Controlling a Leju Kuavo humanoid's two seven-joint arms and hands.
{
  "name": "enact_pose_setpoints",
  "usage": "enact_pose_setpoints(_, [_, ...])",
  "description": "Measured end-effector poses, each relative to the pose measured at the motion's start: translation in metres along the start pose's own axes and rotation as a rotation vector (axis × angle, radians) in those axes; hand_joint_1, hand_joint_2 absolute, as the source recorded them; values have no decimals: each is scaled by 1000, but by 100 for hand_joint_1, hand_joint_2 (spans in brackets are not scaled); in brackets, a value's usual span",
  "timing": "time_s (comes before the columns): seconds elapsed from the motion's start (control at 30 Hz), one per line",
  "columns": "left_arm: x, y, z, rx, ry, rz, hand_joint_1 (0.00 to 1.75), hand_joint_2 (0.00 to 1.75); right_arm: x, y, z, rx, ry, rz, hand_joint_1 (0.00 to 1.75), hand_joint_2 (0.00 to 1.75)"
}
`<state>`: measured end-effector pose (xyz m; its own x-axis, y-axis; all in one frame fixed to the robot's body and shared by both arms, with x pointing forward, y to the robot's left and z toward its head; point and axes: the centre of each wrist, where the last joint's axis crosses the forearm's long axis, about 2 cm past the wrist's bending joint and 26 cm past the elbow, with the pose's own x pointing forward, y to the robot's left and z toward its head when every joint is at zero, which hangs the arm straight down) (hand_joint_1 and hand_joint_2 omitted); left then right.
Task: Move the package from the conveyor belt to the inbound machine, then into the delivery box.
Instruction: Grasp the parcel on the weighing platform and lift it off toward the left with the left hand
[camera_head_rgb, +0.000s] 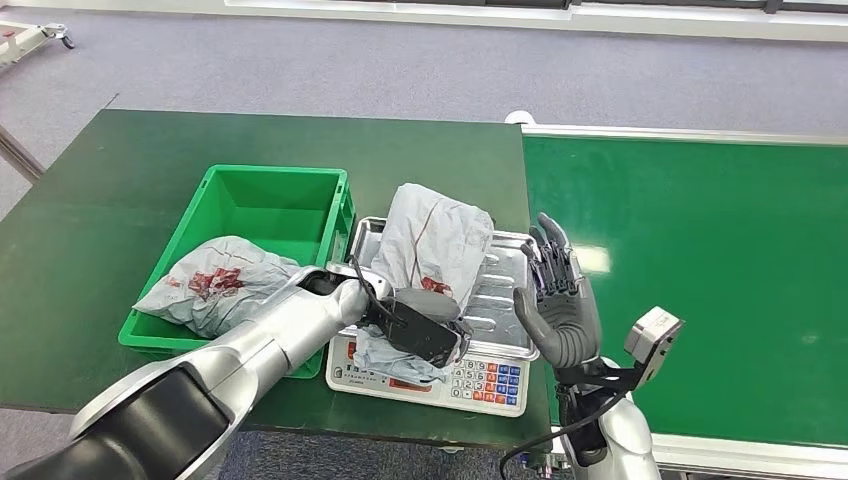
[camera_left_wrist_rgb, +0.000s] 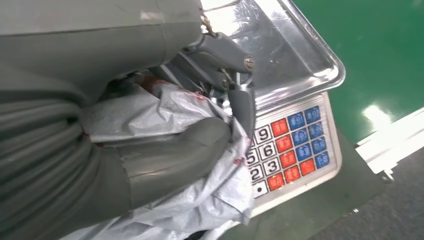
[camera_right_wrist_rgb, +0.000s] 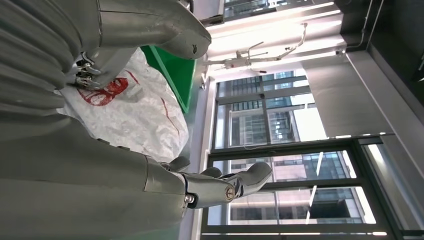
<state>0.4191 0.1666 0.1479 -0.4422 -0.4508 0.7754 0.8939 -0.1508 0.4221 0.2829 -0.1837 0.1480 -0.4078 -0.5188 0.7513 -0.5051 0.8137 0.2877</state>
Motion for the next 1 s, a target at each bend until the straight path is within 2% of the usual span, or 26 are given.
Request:
enact_pose_setpoints(0.17, [13, 26, 14, 101, 20, -140, 175, 175, 0, -2, 0, -1, -3, -2, 0, 175])
enact_pose_setpoints(0.33, [46, 63, 32, 275, 52, -372, 175, 175, 0, -3, 2, -9, 4, -7, 0, 175])
enact_pose_setpoints(0.47, [69, 78, 44, 331, 43, -482, 175, 175, 0, -3, 6, -13, 14, -8, 0, 175])
enact_pose_setpoints(0.6, [81, 82, 53, 381, 50, -586, 175, 175, 1, -3, 9, -18, 16, -8, 0, 175])
enact_pose_setpoints(0.77, [94, 79, 63, 455, 105, -740, 175, 175, 3, -2, 21, -32, 31, -9, 0, 175])
enact_pose_setpoints(0.87, [90, 68, 68, 479, 151, -803, 175, 175, 3, 0, 27, -32, 43, -10, 0, 175])
enact_pose_setpoints(1.0, [83, 57, 72, 478, 164, -822, 175, 175, 4, -1, 30, -37, 46, -6, 0, 175])
